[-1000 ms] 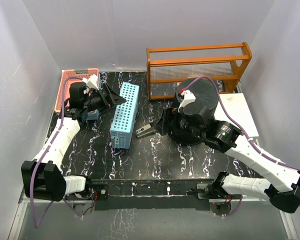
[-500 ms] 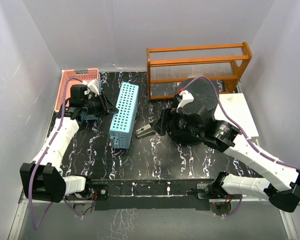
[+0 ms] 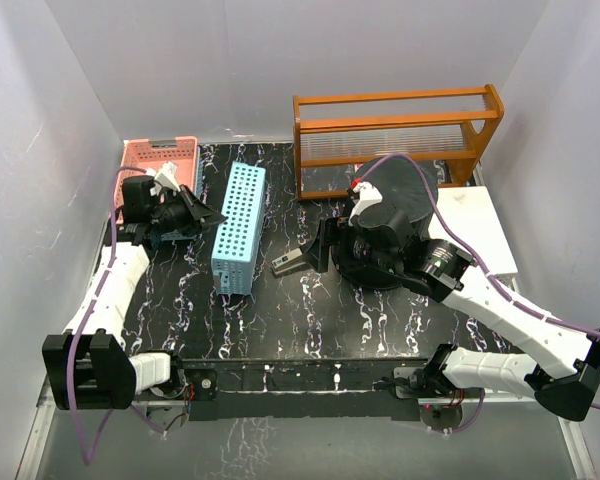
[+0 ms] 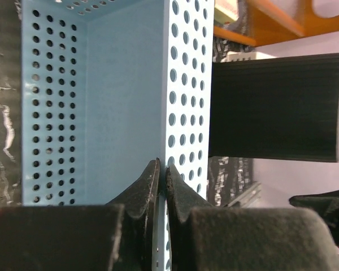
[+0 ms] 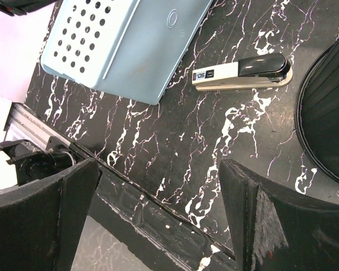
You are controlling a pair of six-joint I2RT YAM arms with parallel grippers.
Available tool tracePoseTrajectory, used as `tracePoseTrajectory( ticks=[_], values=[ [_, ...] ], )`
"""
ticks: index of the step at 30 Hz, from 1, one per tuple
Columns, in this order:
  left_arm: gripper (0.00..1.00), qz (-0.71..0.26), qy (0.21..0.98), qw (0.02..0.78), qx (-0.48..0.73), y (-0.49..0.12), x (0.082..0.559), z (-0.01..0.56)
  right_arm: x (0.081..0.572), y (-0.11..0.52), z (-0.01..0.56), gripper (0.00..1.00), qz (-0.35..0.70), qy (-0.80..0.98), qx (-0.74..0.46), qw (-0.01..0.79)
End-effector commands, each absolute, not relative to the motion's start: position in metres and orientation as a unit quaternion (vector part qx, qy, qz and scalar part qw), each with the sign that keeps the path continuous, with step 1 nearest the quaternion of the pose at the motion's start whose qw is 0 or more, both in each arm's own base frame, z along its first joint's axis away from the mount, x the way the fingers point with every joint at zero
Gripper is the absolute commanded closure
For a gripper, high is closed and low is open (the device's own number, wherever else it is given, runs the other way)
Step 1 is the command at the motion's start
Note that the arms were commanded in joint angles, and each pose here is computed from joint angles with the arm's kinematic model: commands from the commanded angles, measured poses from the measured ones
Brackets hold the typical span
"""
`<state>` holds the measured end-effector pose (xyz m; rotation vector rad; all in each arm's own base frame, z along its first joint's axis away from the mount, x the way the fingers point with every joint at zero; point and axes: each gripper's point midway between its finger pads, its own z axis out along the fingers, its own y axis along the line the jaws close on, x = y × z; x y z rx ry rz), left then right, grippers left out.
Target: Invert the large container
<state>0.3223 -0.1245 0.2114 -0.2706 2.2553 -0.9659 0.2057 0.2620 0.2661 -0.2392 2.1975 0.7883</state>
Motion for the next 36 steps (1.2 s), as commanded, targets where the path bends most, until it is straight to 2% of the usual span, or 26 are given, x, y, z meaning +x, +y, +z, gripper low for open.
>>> tracePoseTrajectory(
  ticks=[1,4,13,22,36],
  values=[
    [1.00,-0.499,0.801,0.310,-0.111,-0.149,0.313,0.237,0.210,0.268,0.284,0.12,0.336,0.844,-0.084,0.410],
    [1.00,-0.540,0.776,0.302,-0.123,-0.163,0.308,0.247,0.211,0.269,0.284,0.12,0.339,0.842,-0.081,0.411],
    [1.00,-0.576,0.752,0.305,-0.097,-0.201,0.293,0.283,0.212,0.277,0.282,0.12,0.351,0.841,-0.083,0.405],
    [1.00,-0.520,0.801,0.267,-0.130,-0.182,0.292,0.214,0.210,0.272,0.282,0.12,0.346,0.843,-0.078,0.404],
    [1.00,-0.420,0.864,0.232,-0.151,-0.127,0.287,0.150,0.211,0.270,0.283,0.12,0.342,0.843,-0.076,0.408]
  ],
)
